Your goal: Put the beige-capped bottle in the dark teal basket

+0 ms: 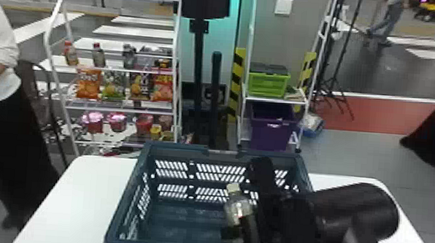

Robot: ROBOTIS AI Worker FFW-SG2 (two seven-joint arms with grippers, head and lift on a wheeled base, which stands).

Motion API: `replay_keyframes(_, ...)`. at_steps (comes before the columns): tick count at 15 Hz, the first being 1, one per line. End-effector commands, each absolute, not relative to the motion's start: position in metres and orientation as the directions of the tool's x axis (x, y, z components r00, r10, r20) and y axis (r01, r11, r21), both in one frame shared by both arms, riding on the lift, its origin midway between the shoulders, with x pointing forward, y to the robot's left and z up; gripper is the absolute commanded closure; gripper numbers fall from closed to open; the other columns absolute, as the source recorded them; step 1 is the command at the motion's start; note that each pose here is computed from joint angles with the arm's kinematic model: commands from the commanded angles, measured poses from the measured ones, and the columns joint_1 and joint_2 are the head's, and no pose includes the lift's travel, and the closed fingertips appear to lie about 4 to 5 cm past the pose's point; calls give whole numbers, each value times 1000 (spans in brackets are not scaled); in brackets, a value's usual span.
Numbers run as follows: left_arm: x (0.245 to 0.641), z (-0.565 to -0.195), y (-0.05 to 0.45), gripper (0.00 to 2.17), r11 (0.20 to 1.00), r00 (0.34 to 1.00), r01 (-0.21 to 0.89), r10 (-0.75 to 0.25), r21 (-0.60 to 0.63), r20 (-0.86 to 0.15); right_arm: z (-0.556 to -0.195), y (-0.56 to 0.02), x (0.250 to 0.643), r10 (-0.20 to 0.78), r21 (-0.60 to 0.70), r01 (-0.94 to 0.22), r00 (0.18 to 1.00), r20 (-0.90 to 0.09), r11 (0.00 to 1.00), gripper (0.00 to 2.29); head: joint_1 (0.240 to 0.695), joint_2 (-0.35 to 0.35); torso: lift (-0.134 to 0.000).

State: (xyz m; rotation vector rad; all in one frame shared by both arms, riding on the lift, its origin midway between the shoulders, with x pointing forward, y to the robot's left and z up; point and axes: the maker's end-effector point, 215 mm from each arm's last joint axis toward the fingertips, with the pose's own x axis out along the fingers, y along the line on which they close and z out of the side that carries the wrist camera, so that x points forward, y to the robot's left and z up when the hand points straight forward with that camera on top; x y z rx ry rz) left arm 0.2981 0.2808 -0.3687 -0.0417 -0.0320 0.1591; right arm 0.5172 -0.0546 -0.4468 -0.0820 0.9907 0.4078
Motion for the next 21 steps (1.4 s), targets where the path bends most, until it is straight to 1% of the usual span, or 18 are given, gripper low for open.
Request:
replay_keyframes(1, 298, -369, 282, 140, 986, 987, -160, 161, -44, 28, -448, -55, 513, 295, 120, -370, 464, -835, 921, 279, 499, 0, 0)
replay_keyframes(2, 298, -370, 282, 140, 986, 987, -158, 160, -43, 27, -448, -55, 513, 296, 121, -371, 463, -835, 921, 6, 499, 0, 0)
replay_keyframes(7, 298, -370, 283, 140, 986, 986, -160, 162, -44, 28, -442, -52, 515, 307, 124, -374, 482, -821, 919, 33, 499, 0, 0)
replay_keyframes(10, 298, -369, 283, 140, 986, 986, -161, 162, -44, 31, -419, -42, 523, 343, 131, -385, 555, -758, 914, 49, 499, 0, 0)
replay_keyframes(13, 298, -368, 283, 140, 986, 986, -161, 163, -46, 32, -401, -36, 513, 370, 143, -394, 595, -714, 908, 49, 499, 0, 0)
replay_keyframes(16, 300, -366, 283, 140, 986, 986, -162, 164, -48, 38, -381, -48, 505, 377, 123, -392, 676, -633, 911, 49, 499, 0, 0)
replay_keyframes(18, 300, -366, 282, 140, 985, 986, -162, 164, -50, 39, -373, -70, 492, 354, 95, -372, 727, -588, 923, 49, 499, 0, 0)
replay_keyframes(21, 300, -365, 281, 140, 986, 986, -160, 163, -53, 39, -350, -94, 483, 358, 90, -359, 809, -466, 929, 53, 499, 0, 0)
